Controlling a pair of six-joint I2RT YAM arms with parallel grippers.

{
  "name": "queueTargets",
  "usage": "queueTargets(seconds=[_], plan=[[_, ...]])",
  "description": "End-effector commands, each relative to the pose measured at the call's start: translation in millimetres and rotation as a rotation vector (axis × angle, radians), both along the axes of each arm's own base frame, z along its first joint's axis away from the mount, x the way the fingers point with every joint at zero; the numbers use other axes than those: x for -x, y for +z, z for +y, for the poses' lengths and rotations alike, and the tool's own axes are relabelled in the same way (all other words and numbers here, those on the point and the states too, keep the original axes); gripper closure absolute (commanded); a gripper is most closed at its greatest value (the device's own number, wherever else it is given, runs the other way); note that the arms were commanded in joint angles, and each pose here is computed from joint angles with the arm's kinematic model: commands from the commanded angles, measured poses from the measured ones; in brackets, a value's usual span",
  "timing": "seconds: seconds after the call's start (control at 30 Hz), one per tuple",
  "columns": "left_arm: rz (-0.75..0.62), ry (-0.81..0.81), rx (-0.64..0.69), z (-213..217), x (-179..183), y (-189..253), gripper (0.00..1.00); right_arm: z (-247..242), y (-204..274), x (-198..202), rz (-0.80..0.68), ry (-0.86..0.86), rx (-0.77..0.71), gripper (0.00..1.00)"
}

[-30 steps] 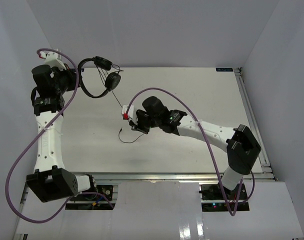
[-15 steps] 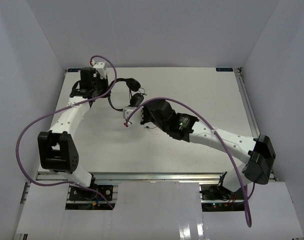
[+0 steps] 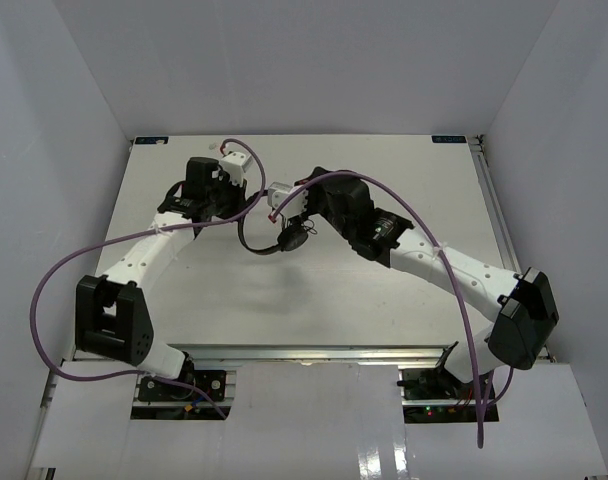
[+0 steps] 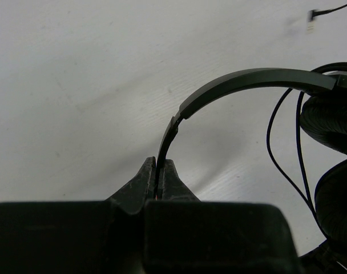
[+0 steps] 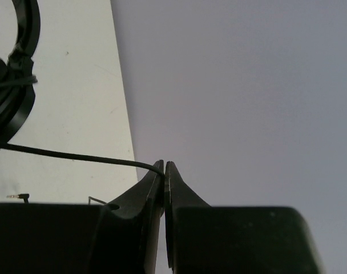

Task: Wrap the headphones

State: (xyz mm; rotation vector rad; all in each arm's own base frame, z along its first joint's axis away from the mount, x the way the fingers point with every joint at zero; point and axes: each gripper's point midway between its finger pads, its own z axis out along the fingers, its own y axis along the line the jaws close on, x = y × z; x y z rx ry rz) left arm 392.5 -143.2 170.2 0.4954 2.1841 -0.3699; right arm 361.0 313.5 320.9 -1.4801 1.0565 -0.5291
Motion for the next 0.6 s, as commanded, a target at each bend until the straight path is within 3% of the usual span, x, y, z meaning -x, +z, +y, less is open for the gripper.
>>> queueTargets(seconds=[0.0,0.13,0.27,0.57], plan=[[-0.113,-0.178,0.083,-32,28,45,1.0,0,30,-3,0.014,0.067,-0.189,0.92],[-0.144,-0.265,0.121,-48,49,59,1.0,6,20,-6,0.175,0.15,-0.277,0.92],[-0.168,-0.321,0.155,-57,66,75,1.0,15,12,-9,0.243,0.19,-0.312,0.92],[-0.213,-0.385,0.225,-64,89,109,1.0,-1,-9,-37,0.508,0.198,-0.462,0.92]])
